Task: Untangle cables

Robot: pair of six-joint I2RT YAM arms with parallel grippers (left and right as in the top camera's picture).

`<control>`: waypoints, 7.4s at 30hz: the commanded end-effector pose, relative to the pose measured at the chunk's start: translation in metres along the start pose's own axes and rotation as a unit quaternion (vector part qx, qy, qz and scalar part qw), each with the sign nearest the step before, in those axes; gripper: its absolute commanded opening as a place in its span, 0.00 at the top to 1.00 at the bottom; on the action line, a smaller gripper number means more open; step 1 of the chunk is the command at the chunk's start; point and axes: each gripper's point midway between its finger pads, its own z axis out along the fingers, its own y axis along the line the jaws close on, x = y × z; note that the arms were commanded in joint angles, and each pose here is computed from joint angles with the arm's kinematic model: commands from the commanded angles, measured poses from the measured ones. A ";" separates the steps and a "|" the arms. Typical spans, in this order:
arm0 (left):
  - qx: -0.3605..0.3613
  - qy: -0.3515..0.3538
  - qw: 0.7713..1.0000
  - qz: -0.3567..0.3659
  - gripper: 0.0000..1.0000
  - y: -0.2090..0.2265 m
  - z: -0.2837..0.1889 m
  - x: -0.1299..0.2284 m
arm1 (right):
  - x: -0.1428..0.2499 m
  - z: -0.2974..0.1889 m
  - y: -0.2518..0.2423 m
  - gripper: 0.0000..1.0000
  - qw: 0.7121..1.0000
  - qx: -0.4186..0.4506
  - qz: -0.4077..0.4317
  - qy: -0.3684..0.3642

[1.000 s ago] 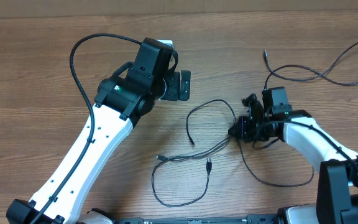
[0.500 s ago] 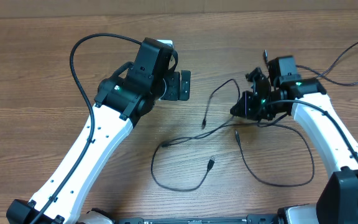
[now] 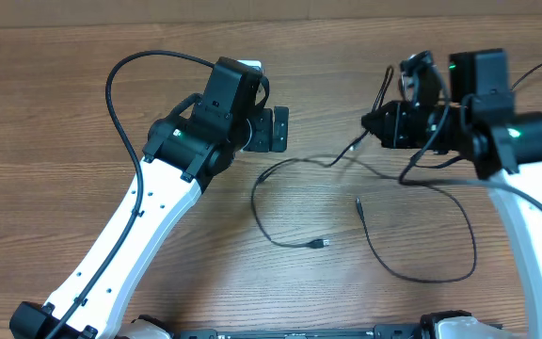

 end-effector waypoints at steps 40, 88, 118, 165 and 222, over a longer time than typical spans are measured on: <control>-0.009 -0.002 1.000 -0.003 0.00 0.006 0.000 -0.001 | -0.093 -0.137 0.136 0.96 0.954 -0.161 -0.105 -0.232; 0.377 -0.043 0.875 0.301 0.00 -0.122 -0.050 0.017 | -0.061 -0.151 0.179 0.96 0.938 -0.307 -0.084 -0.141; 0.475 -0.136 0.816 0.299 0.96 -0.128 -0.118 -0.014 | -0.081 -0.131 0.141 0.96 0.961 -0.204 -0.035 -0.182; 0.498 -0.282 0.793 0.210 0.96 -0.126 -0.212 -0.089 | 0.001 -0.071 0.134 0.96 0.977 -0.191 -0.099 -0.004; 0.413 -0.329 0.848 0.038 0.96 -0.051 -0.202 -0.151 | -0.045 -0.093 0.056 0.00 0.907 -0.134 -0.379 -0.124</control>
